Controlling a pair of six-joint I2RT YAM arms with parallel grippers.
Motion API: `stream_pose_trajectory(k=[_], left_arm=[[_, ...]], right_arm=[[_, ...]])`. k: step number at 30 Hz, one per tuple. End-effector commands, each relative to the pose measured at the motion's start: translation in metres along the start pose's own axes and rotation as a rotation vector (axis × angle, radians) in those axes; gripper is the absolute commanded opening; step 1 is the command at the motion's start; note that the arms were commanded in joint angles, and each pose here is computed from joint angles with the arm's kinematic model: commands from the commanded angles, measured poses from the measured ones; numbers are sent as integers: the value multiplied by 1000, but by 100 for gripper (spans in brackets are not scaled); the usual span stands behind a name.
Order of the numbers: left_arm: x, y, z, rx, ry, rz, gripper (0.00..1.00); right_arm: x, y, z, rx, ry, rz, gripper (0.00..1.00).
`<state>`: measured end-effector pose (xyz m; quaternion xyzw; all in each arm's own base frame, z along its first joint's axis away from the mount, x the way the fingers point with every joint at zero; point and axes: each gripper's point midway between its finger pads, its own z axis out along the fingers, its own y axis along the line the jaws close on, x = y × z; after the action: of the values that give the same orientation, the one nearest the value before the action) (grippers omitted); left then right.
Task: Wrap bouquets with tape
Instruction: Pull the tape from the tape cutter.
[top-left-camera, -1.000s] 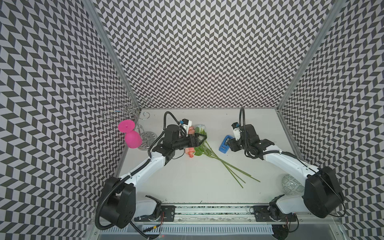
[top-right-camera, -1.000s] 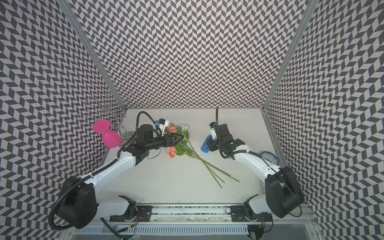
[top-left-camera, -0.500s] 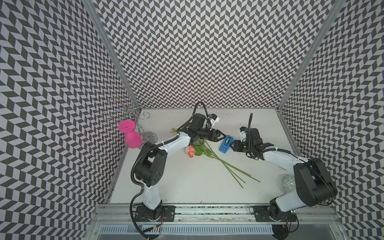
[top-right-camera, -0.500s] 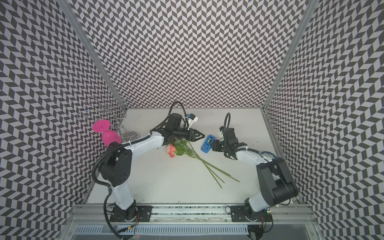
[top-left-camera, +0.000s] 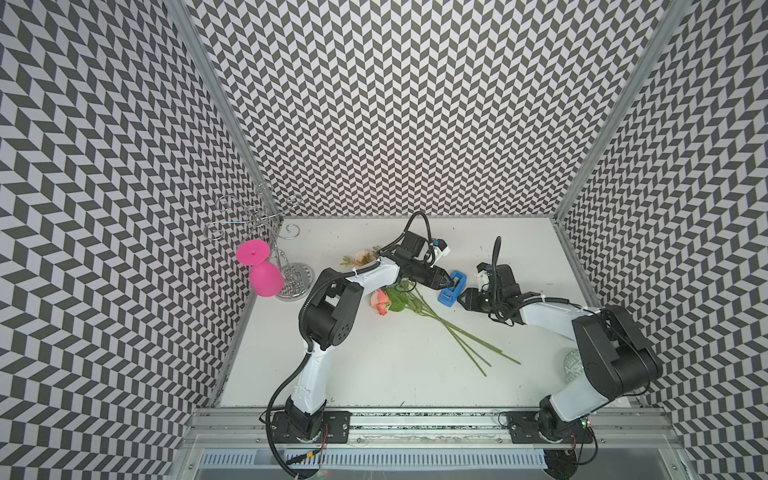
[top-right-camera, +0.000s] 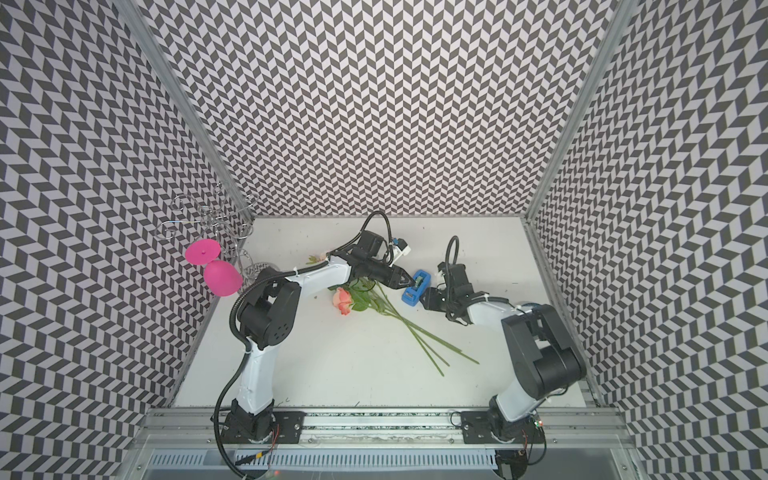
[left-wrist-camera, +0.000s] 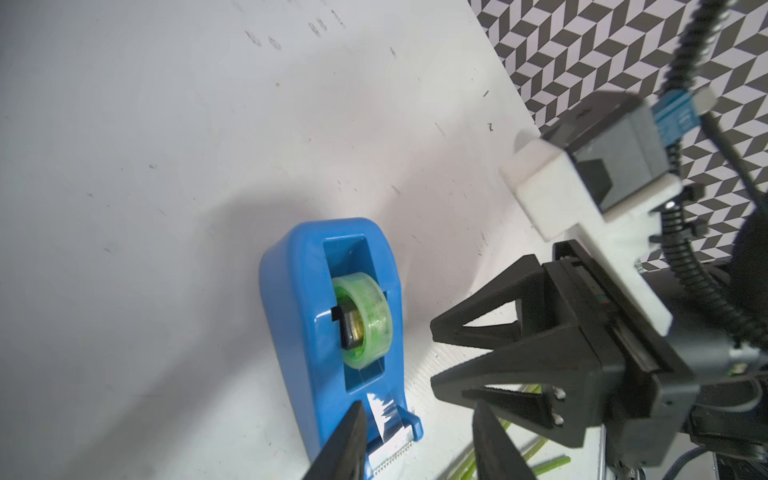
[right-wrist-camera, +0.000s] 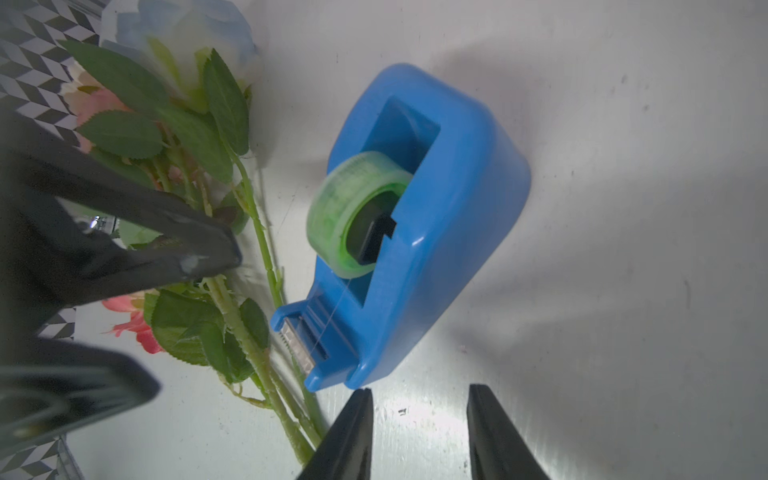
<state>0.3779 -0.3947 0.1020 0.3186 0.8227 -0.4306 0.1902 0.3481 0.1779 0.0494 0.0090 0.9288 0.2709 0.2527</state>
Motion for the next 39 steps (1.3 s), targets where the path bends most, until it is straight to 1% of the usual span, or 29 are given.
stream_pose_trajectory(k=[1,4,8,18,22,26,33,39], left_arm=[[-1,0,5,-8,14,28,41],[4,1,7,-11,30,29,39],[9,5,10,-20,45,21,36],[19,9,20,9,83,-8,35],[22,12,23,8,102,-12,34],[19,13,24,3,101,-10,33],[24,16,26,-4,125,-26,31],[29,20,30,-9,155,-45,30]], right_arm=[[-11,10,4,-43,-35,-13,40],[-12,14,5,-44,-40,-15,40],[-12,10,9,-10,-35,-7,39],[-7,2,18,16,-4,10,35],[-7,2,19,16,-1,12,34],[-12,12,13,-23,-30,-1,34],[-24,20,5,-37,-71,-10,36],[-22,20,8,-37,-53,-7,36]])
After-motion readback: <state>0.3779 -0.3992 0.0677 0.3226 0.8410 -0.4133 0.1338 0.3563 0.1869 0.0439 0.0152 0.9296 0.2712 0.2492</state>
